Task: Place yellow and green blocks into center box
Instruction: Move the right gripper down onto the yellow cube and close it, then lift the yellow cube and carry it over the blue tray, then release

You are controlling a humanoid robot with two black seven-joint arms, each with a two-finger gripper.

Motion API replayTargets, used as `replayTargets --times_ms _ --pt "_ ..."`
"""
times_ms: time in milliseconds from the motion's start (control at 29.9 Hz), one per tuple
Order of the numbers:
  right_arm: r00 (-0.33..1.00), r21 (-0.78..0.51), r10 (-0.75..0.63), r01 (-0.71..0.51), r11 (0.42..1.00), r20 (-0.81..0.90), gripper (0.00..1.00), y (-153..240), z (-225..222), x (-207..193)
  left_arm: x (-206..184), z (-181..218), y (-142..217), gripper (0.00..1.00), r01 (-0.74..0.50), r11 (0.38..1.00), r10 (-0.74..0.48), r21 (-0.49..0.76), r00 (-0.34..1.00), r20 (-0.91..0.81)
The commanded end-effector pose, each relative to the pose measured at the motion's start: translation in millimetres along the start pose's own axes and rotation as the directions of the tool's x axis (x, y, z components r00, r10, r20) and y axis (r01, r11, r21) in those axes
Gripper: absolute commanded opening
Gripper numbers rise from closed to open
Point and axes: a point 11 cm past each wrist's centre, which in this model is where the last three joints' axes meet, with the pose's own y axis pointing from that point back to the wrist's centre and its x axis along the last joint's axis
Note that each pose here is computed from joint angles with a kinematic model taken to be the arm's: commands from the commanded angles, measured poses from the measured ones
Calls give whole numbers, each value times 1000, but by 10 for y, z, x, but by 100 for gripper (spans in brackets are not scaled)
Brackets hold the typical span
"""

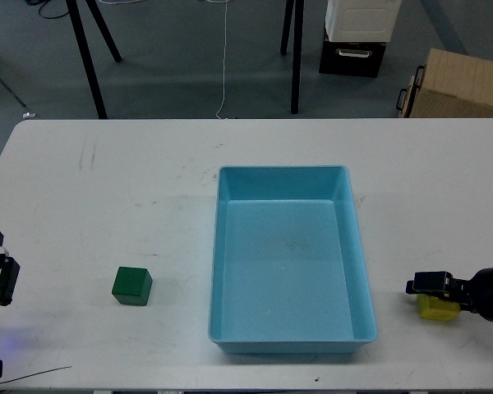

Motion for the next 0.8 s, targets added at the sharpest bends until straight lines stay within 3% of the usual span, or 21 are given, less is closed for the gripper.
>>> replayTargets --times_ms 0,33,100,167,401,601,701,768 --pt "1000 -4 -11 11 1000 -4 61 3 9 -25 6 4 -2 100 -1 1000 1 -1 1000 1" --pt "1000 -9 -9 9 1000 -3 52 14 24 -18 19 11 2 100 -5 1000 5 -2 1000 2" --pt "1000 -14 -10 10 1000 -3 44 24 38 -20 41 22 8 100 -12 1000 12 -5 1000 5" --pt "1000 -19 -4 4 1000 -3 27 44 54 -6 54 29 12 100 -16 1000 16 -7 1000 7" --pt "997 26 75 -75 997 -1 4 233 -110 271 64 29 -11 100 -14 1000 14 -8 1000 7" --pt "980 279 145 -178 944 137 4 915 -962 911 64 29 -11 100 -14 1000 14 -8 1000 7" --pt "992 424 25 -77 903 127 6 1111 -1480 966 68 31 -10 100 -15 1000 15 -9 1000 7" --pt "996 447 -39 -3 895 84 6 1077 -1698 921 68 31 -10 100 -15 1000 15 -9 1000 7"
